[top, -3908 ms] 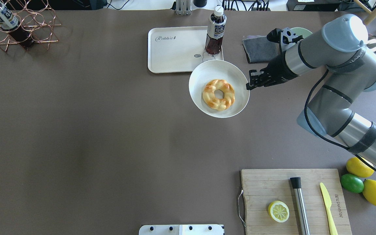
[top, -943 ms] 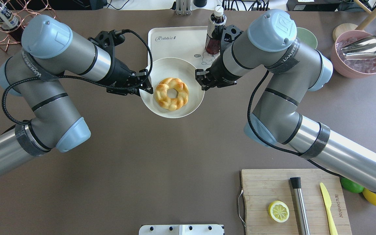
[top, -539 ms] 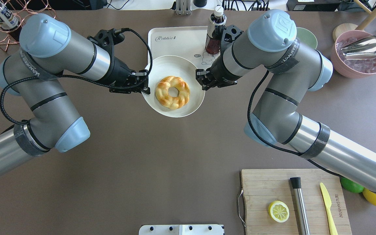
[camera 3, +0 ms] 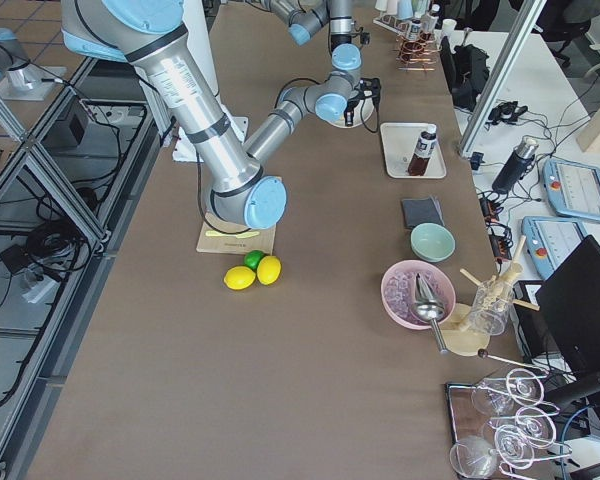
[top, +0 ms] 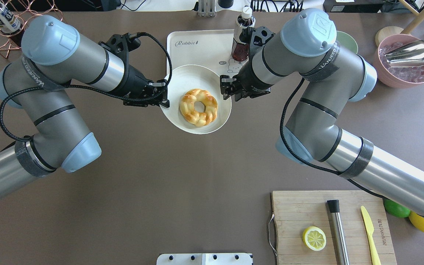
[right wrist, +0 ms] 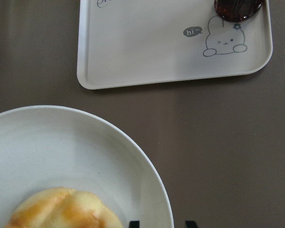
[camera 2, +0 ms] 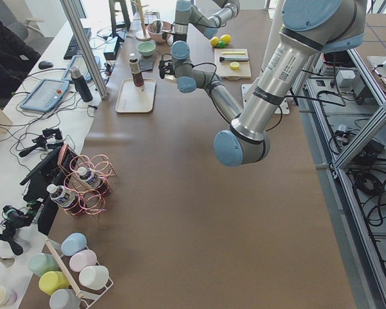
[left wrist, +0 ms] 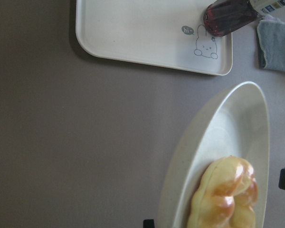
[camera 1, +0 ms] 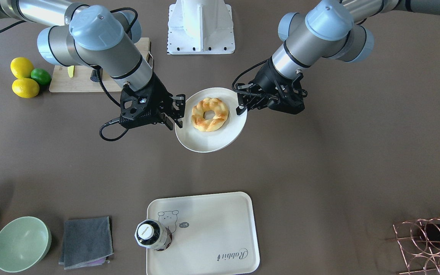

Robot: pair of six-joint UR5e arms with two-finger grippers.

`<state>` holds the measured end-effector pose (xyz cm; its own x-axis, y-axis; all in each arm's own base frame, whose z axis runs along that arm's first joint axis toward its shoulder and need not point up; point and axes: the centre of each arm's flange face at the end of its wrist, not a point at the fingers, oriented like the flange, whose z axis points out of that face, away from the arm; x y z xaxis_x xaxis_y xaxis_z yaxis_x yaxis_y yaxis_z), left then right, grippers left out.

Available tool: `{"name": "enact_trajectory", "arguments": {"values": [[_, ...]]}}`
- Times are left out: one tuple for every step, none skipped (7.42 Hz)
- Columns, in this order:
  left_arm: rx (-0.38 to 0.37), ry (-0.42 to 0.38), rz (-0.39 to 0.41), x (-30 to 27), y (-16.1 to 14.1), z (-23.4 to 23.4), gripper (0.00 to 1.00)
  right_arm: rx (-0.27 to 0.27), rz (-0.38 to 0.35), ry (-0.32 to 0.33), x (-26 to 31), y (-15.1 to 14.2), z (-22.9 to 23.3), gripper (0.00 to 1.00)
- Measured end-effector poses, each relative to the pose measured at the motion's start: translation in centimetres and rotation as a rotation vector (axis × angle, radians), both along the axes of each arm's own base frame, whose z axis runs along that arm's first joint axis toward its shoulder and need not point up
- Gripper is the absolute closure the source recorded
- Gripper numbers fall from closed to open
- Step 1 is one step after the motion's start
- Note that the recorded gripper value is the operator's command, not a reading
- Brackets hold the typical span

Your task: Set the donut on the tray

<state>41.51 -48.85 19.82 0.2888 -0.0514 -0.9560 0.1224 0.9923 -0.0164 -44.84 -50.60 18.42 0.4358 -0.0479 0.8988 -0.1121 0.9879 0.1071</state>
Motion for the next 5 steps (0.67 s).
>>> {"name": "enact_trajectory", "arguments": {"values": [[-0.006,-0.002,0.002,0.0,0.0,0.2,1.00,-0.001,0.002,0.000,0.2,-0.1,0.0,0.00],[-0.012,-0.007,0.000,-0.1,-0.2,0.5,1.00,-0.005,0.006,0.000,0.6,-0.4,0.0,0.00],[-0.017,-0.011,-0.004,-0.3,-0.6,0.7,1.00,-0.010,0.006,-0.002,1.2,-0.7,0.1,0.00],[-0.033,-0.017,-0.001,-0.6,-1.2,1.3,1.00,-0.020,0.003,-0.011,2.4,-1.2,0.3,0.00],[-0.066,-0.021,0.005,-1.1,-2.5,2.0,1.00,-0.030,0.000,-0.019,3.8,-1.5,0.6,0.00]]}}
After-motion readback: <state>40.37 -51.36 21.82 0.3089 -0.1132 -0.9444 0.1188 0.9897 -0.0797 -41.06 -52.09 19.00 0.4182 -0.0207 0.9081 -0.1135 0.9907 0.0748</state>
